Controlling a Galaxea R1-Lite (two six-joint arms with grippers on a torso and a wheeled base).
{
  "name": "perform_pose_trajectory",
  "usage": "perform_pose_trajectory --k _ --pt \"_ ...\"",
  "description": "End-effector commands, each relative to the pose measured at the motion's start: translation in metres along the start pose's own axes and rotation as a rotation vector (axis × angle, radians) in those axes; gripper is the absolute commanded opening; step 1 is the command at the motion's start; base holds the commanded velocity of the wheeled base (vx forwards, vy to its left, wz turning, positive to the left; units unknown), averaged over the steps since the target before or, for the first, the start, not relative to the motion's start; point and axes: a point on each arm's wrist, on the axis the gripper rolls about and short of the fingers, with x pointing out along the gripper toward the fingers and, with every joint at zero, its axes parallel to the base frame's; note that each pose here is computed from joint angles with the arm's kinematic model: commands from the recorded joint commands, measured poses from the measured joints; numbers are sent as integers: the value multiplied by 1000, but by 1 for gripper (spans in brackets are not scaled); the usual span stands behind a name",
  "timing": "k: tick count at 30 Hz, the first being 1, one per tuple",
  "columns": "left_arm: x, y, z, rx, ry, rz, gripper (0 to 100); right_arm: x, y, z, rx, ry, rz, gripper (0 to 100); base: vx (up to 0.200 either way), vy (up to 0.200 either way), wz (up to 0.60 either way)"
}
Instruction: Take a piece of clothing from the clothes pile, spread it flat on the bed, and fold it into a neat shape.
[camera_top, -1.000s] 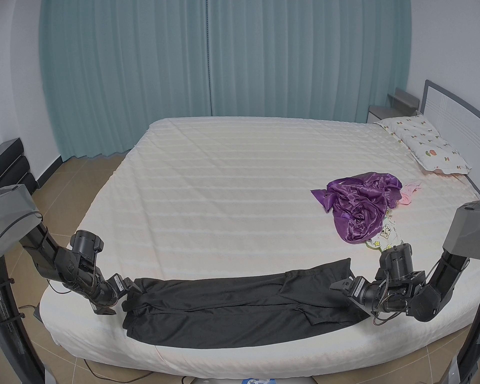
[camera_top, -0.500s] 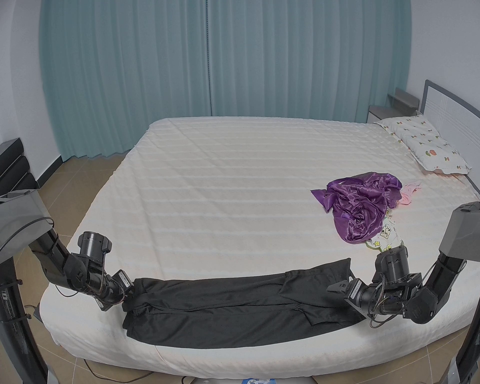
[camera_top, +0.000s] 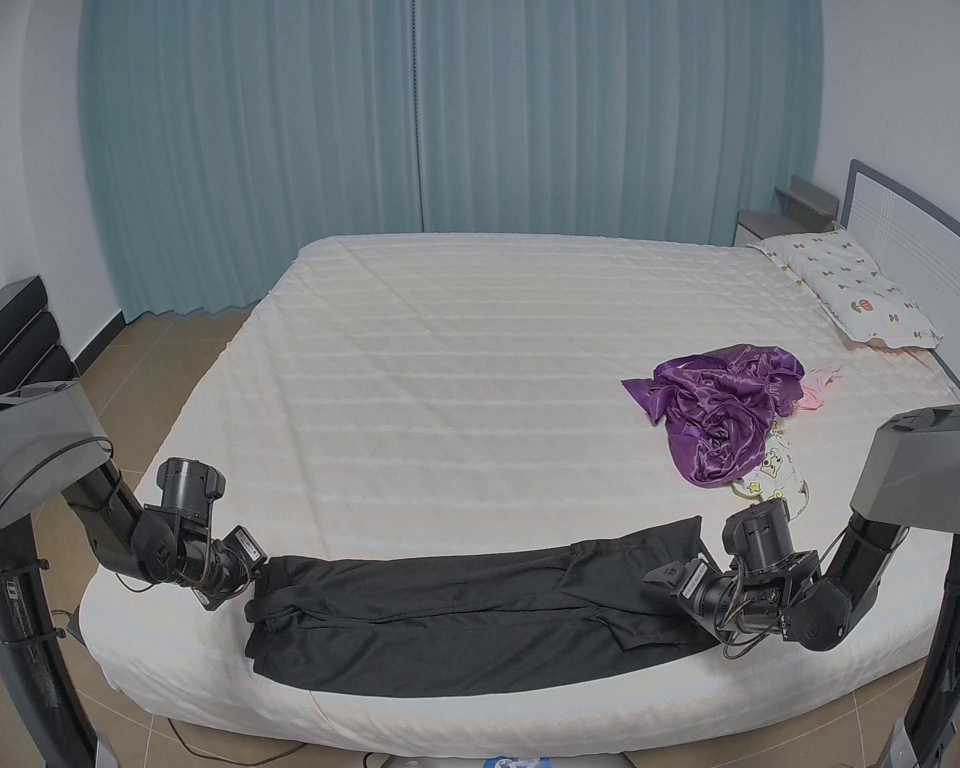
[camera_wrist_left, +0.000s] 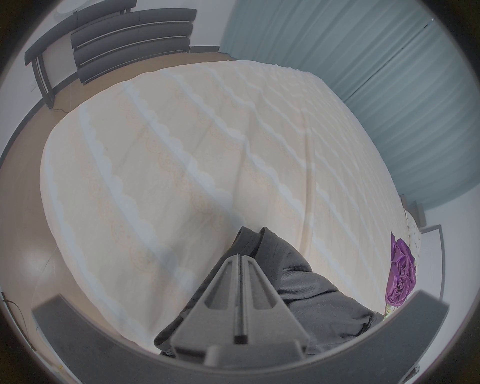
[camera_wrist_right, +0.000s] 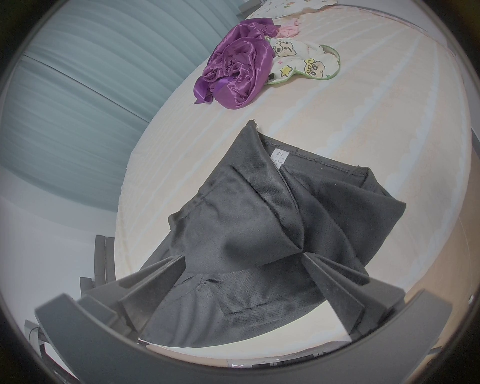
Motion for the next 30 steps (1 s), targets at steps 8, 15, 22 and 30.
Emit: perform_pose_trajectory --k 8,15,22,30 --pt "0 -2 2 0 -18 -19 0 13 3 0 40 -9 1 100 0 0 0" --pt "0 -2 2 0 -18 -19 0 24 4 -1 33 -44 -32 0 0 0 0" --pt "1 -3 3 2 -23 -22 0 22 5 -2 22 -83 -55 0 0 0 0" --pt "-2 -13 13 7 -68 -51 0 18 17 10 34 -128 -6 0 0 0 0"
